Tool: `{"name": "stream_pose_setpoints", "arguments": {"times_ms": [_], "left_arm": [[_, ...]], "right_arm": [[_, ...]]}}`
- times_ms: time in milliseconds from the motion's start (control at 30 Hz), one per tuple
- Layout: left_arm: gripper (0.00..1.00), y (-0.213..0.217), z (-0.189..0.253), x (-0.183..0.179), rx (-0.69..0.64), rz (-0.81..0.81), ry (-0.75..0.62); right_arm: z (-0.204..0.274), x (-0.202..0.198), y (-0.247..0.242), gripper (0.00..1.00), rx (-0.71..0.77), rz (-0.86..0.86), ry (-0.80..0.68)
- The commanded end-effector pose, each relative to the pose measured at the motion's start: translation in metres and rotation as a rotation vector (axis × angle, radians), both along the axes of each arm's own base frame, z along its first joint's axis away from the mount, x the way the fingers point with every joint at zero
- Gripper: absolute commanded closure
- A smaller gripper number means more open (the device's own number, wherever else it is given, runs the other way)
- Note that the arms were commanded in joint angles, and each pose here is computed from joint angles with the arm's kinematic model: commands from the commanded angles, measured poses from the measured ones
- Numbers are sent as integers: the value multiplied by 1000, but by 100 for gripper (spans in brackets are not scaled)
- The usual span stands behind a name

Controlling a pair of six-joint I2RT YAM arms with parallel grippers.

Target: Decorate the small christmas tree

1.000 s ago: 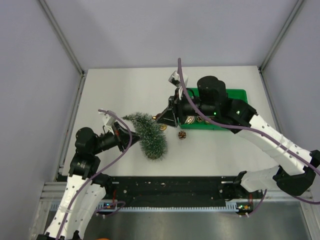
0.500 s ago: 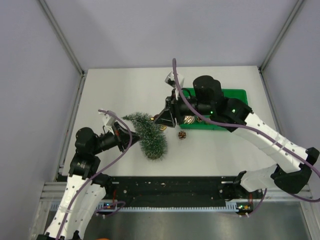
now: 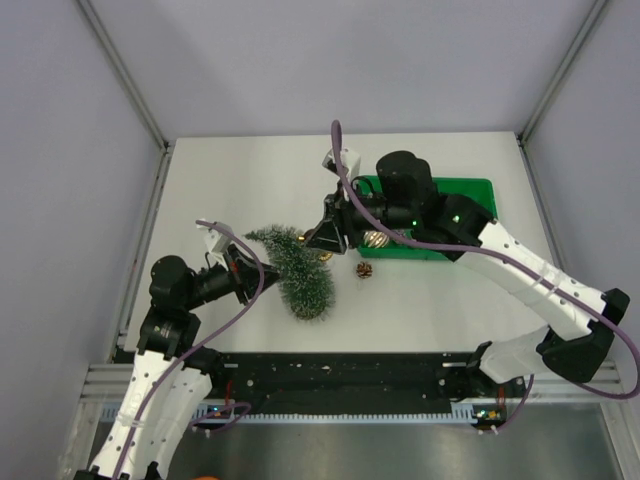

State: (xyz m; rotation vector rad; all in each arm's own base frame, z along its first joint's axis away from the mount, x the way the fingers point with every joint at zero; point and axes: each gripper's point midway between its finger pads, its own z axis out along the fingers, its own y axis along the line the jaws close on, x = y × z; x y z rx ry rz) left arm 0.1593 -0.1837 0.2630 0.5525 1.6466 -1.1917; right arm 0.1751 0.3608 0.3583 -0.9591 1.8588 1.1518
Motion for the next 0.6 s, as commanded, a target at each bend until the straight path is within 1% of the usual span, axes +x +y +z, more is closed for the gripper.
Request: {"name": "stream_pose_setpoints", "arguments": {"times_ms": [0, 233, 567], "left_arm": [[100, -2, 11, -2, -9, -20, -74], [100, -2, 12, -1, -8, -20, -76], [100, -2, 14, -1, -14, -24, -76]], "right_arm": [[27, 11, 3, 84, 57, -20, -88], [20, 30, -14, 85, 43, -80, -84], [7, 31, -14, 85, 27, -69, -54]]}}
